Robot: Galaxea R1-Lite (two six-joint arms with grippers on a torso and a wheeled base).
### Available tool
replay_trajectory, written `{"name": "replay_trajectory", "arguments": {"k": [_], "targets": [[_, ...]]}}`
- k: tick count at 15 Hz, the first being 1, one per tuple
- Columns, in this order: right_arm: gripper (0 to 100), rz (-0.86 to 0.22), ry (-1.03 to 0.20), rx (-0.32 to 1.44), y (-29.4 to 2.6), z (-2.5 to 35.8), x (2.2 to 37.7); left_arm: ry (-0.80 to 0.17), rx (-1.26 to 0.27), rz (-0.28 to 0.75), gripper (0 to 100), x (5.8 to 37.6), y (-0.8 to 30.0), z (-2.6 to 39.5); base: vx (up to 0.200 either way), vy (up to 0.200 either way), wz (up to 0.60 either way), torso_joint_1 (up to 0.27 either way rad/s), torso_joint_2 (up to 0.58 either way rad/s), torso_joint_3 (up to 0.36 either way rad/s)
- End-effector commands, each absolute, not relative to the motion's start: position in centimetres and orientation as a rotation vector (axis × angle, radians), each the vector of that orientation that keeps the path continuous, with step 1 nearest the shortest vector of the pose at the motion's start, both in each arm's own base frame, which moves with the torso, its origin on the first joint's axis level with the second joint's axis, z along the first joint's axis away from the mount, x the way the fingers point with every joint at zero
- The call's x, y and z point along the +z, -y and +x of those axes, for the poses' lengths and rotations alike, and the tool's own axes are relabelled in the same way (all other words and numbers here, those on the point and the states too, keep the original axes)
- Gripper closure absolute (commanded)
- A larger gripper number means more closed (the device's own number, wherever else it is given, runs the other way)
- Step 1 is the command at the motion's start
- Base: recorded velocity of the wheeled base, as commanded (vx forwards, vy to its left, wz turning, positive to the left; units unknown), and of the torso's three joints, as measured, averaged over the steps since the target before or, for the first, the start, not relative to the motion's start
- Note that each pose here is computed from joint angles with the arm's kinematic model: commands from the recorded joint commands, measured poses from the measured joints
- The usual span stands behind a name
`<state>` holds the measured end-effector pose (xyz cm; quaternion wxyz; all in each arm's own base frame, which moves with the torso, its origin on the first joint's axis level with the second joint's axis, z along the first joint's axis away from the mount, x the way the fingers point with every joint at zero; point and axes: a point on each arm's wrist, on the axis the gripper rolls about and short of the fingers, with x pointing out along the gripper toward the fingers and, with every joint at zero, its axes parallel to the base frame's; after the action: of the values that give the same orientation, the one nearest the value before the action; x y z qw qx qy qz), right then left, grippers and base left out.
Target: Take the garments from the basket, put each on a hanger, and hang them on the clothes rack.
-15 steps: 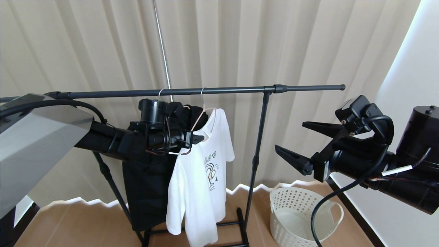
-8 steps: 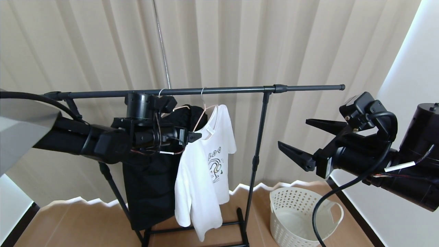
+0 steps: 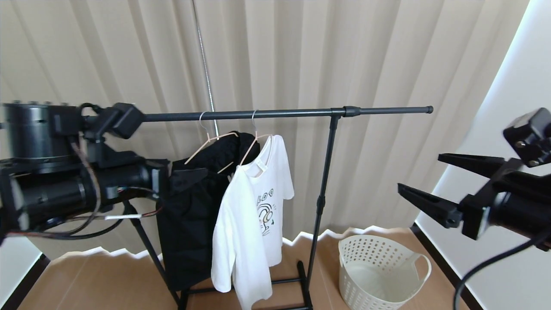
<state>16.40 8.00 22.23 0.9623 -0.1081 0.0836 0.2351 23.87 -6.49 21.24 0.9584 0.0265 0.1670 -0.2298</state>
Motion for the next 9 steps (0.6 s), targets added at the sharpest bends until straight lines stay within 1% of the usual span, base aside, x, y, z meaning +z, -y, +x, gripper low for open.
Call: {"name": "replay_trajectory", "arguments": {"k": [1, 2, 3, 4, 5, 6, 7, 8, 9], "targets": [[0, -0.209, -0.118, 0.434, -4.7, 9.9, 23.5, -0.212, -0.433, 0.100, 0, 21.2, 2.8, 13.8, 0.000, 0.000, 0.00, 0.000, 0.00, 0.000], [0, -0.229, -0.177, 0.418, -3.5, 7.5, 21.2, -0.202, -0.430, 0.118, 0, 19.8, 2.2, 10.3, 0.000, 0.000, 0.00, 0.000, 0.00, 0.000], [0, -0.236, -0.189, 0.400, -3.1, 6.7, 20.2, -0.197, -0.426, 0.121, 0, 19.1, 1.9, 8.9, 0.000, 0.000, 0.00, 0.000, 0.00, 0.000], [0, -0.251, -0.209, 0.345, -2.1, 5.0, 17.6, -0.190, -0.410, 0.120, 0, 17.6, 1.4, 6.2, 0.000, 0.000, 0.00, 0.000, 0.00, 0.000], [0, -0.255, -0.216, 0.324, -1.5, 3.8, 15.6, -0.192, -0.398, 0.119, 0, 16.4, 1.2, 4.7, 0.000, 0.000, 0.00, 0.000, 0.00, 0.000], [0, -0.255, -0.216, 0.327, -1.2, 3.2, 14.5, -0.191, -0.392, 0.120, 0, 15.9, 1.1, 4.2, 0.000, 0.000, 0.00, 0.000, 0.00, 0.000], [0, -0.253, -0.213, 0.331, -0.6, 2.0, 12.0, -0.190, -0.385, 0.118, 0, 14.5, 0.9, 3.0, 0.000, 0.000, 0.00, 0.000, 0.00, 0.000], [0, -0.250, -0.203, 0.332, -0.2, 1.1, 10.0, -0.187, -0.385, 0.117, 0, 13.1, 0.8, 2.2, 0.000, 0.000, 0.00, 0.000, 0.00, 0.000], [0, -0.238, -0.167, 0.332, 0.2, 0.3, 8.8, -0.195, -0.384, 0.116, 0, 11.7, 0.8, 1.6, 0.000, 0.000, 0.00, 0.000, 0.00, 0.000]]}}
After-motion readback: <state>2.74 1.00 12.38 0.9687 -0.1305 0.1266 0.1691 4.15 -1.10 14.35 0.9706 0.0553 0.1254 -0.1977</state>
